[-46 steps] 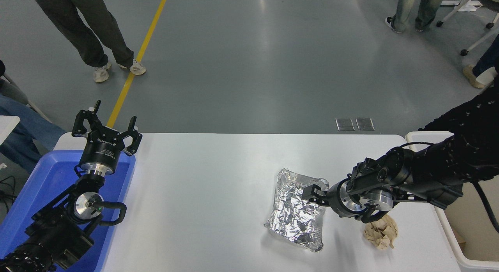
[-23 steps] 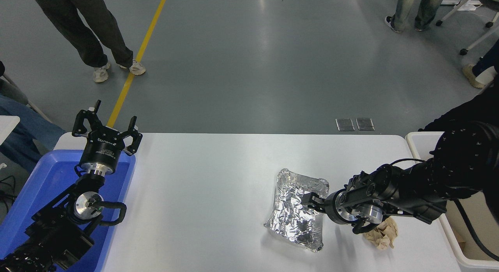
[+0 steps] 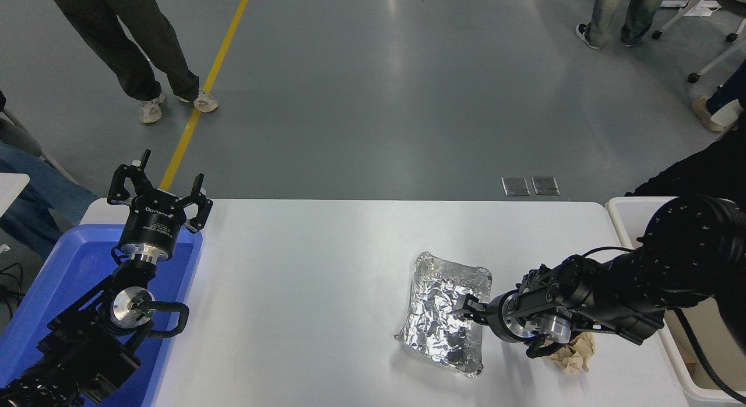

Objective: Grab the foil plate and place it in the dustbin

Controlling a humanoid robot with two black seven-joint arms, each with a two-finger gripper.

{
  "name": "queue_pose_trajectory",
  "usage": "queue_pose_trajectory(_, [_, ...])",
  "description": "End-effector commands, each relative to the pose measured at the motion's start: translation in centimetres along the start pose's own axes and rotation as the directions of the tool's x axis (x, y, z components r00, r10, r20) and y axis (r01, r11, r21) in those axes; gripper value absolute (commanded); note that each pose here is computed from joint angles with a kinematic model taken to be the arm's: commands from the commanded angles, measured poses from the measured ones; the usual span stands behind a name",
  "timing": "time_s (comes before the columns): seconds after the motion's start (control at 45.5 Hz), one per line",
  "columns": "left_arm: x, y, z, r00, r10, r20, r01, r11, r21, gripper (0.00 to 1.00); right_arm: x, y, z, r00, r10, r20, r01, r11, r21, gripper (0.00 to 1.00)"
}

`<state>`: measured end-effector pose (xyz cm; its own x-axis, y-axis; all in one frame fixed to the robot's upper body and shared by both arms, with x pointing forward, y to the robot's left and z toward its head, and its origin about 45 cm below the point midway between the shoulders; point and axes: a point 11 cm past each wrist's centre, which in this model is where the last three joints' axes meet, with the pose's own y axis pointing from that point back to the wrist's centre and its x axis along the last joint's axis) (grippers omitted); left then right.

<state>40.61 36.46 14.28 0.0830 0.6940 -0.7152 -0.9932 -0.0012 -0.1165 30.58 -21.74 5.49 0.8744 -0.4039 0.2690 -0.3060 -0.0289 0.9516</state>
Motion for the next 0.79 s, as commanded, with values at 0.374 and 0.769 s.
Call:
queue_pose_trajectory(0.374, [0.0,0.0,0.0,1.0,0.0,0.001,0.0,1.0,0.001,0.98,-1.1,-0.3,0.0,1.0,0.013,-0.019,-0.013,1.0,-0.001,0.2])
queue_pose_trajectory(0.769, [0.0,0.0,0.0,1.0,-0.002,0.0,0.002,1.0,0.001,0.98,-1.6,0.1,-0.8,1.0,-0.014,-0.012,0.014,1.0,0.02,0.0])
